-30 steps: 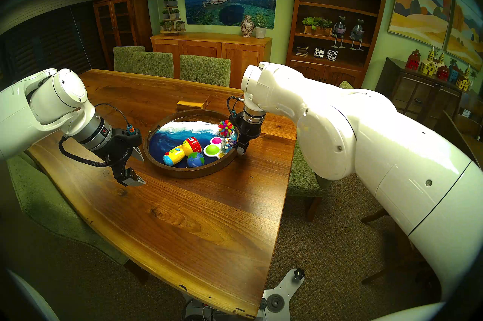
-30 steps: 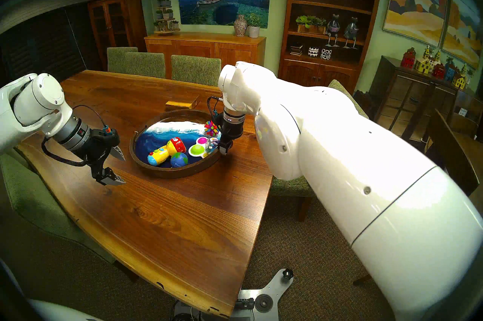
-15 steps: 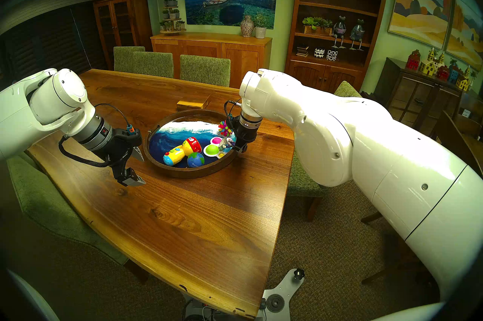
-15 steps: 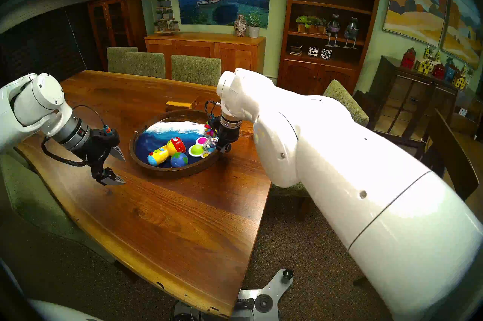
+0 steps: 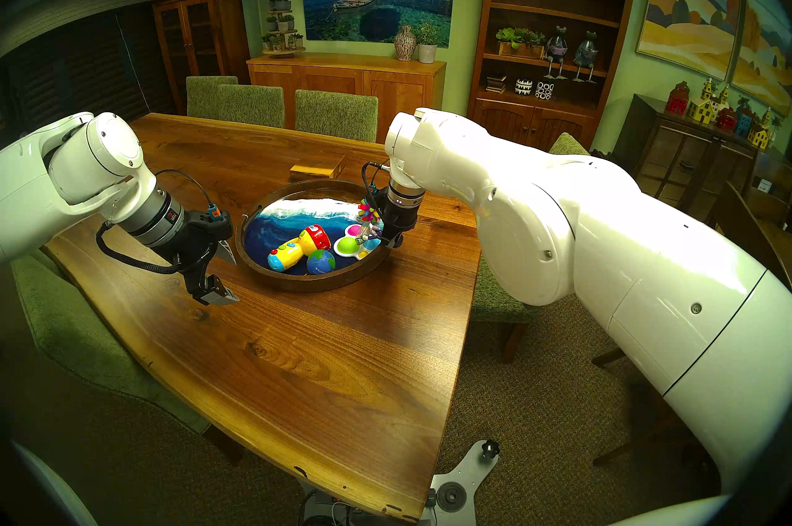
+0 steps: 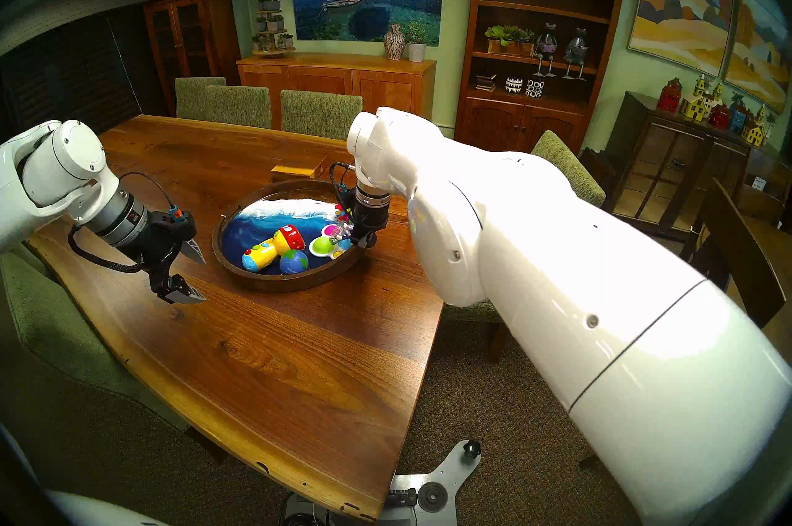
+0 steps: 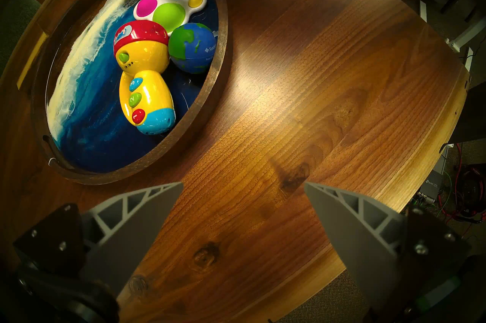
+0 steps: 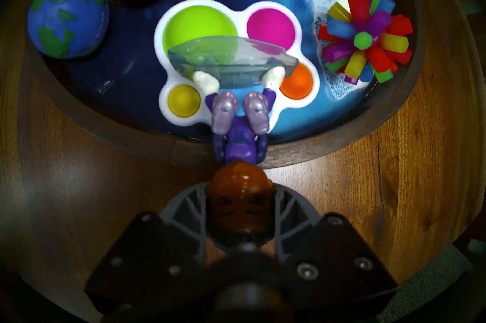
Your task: Put toys in center tray
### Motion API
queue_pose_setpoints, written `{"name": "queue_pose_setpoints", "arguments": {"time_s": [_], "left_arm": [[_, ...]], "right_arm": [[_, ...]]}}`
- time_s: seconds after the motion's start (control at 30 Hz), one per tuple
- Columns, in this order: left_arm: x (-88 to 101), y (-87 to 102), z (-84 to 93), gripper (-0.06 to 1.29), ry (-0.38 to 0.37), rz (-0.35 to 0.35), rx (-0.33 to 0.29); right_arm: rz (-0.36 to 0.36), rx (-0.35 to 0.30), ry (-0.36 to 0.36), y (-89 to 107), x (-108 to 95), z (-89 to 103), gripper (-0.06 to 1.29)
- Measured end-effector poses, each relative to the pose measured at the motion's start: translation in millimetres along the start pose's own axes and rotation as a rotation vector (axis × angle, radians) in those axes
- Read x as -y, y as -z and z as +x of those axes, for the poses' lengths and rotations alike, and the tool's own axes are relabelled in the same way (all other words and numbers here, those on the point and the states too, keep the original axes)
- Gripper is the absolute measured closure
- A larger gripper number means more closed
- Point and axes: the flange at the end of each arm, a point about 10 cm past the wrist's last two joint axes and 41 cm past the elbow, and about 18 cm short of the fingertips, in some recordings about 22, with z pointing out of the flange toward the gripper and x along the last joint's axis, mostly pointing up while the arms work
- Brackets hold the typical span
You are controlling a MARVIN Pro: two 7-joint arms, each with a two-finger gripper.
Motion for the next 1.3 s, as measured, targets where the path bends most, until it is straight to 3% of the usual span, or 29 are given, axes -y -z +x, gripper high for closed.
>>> {"name": "queue_pose_setpoints", "arguments": {"time_s": [0.33,1.07,1.3], "left_arm": [[0.0,-0.1,0.0,0.00,0.000,0.000,0.000],[-0.2,-0.6,-0.3,0.00,0.000,-0.001,0.001],[-0.2,-0.7,-0.4,0.00,0.000,-0.001,0.001]], "right_arm": [[-0.019,-0.004,0.037,15.9,4,18.1,0.97],[-0.045,-0.072,0.115,10.4,29,51.0,0.96],[-0.048,-0.088,0.124,4.1,32,52.1,0.76]]}}
